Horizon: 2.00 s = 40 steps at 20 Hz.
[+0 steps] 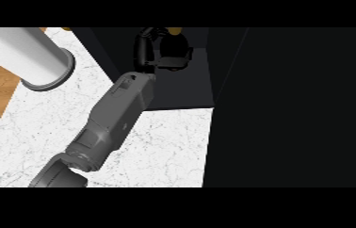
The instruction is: Pick up the wine, place it into the cabinet and close the cabinet
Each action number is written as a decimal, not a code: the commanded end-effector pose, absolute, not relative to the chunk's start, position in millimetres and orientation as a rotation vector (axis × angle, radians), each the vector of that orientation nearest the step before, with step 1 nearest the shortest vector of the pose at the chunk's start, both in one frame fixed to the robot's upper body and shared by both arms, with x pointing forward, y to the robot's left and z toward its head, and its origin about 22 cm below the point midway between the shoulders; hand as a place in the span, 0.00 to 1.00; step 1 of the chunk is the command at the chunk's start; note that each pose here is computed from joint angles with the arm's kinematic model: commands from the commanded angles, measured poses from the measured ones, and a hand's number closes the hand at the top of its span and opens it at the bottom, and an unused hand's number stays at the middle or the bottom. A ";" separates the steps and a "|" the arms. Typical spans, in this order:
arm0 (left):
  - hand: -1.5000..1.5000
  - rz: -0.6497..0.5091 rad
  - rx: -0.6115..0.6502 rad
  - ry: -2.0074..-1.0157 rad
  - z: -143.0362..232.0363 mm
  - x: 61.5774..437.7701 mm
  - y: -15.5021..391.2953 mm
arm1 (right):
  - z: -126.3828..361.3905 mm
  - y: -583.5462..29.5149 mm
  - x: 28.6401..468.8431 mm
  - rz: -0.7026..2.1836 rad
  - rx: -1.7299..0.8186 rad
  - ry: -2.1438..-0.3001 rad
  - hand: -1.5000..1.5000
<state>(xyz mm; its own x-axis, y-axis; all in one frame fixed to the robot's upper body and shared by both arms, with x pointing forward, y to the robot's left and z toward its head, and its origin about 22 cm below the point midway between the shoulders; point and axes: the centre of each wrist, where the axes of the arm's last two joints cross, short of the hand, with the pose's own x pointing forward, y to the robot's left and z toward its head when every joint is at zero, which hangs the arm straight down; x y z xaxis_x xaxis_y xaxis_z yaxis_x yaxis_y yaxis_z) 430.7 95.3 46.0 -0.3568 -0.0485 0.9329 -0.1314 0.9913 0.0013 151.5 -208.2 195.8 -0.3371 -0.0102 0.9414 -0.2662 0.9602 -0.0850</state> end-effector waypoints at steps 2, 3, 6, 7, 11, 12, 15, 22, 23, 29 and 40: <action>1.00 0.178 0.126 -1.869 46.5 434.2 95.0 | 201.9 -218.2 136.6 0.258 0.247 -1.925 0.00; 1.00 0.203 0.091 -1.844 60.4 443.0 108.7 | 199.4 -212.6 136.6 0.256 0.247 -1.927 0.00; 1.00 0.268 0.052 -1.832 35.5 431.2 102.3 | 196.1 -215.3 143.4 0.281 0.255 -1.921 0.00; 1.00 0.265 0.053 -1.824 33.6 430.7 103.2 | 199.6 -207.4 134.0 0.266 0.258 -1.935 0.00; 1.00 0.250 0.040 -1.840 40.8 433.9 98.7 | 210.1 -203.0 140.0 0.276 0.266 -1.932 0.00; 1.00 0.268 0.057 -1.834 30.4 431.2 109.2 | 200.5 -208.5 140.1 0.257 0.256 -1.941 0.00; 1.00 0.248 0.072 -1.859 46.1 439.6 112.6 | 200.6 -202.5 158.7 0.253 0.248 -1.946 0.00; 0.00 0.197 0.140 -1.823 23.2 427.9 105.4 | 203.3 -204.6 135.9 0.285 0.258 -1.928 0.00; 0.00 0.188 0.150 -1.813 29.7 431.4 106.1 | 200.5 -211.1 145.7 0.283 0.245 -1.930 0.00; 0.00 0.176 0.200 -1.804 21.8 430.8 125.5 | 207.4 -205.7 148.5 0.272 0.264 -1.950 0.00; 0.00 0.124 0.301 -1.796 2.3 421.8 137.3 | 204.2 -206.6 141.7 0.297 0.251 -1.937 0.00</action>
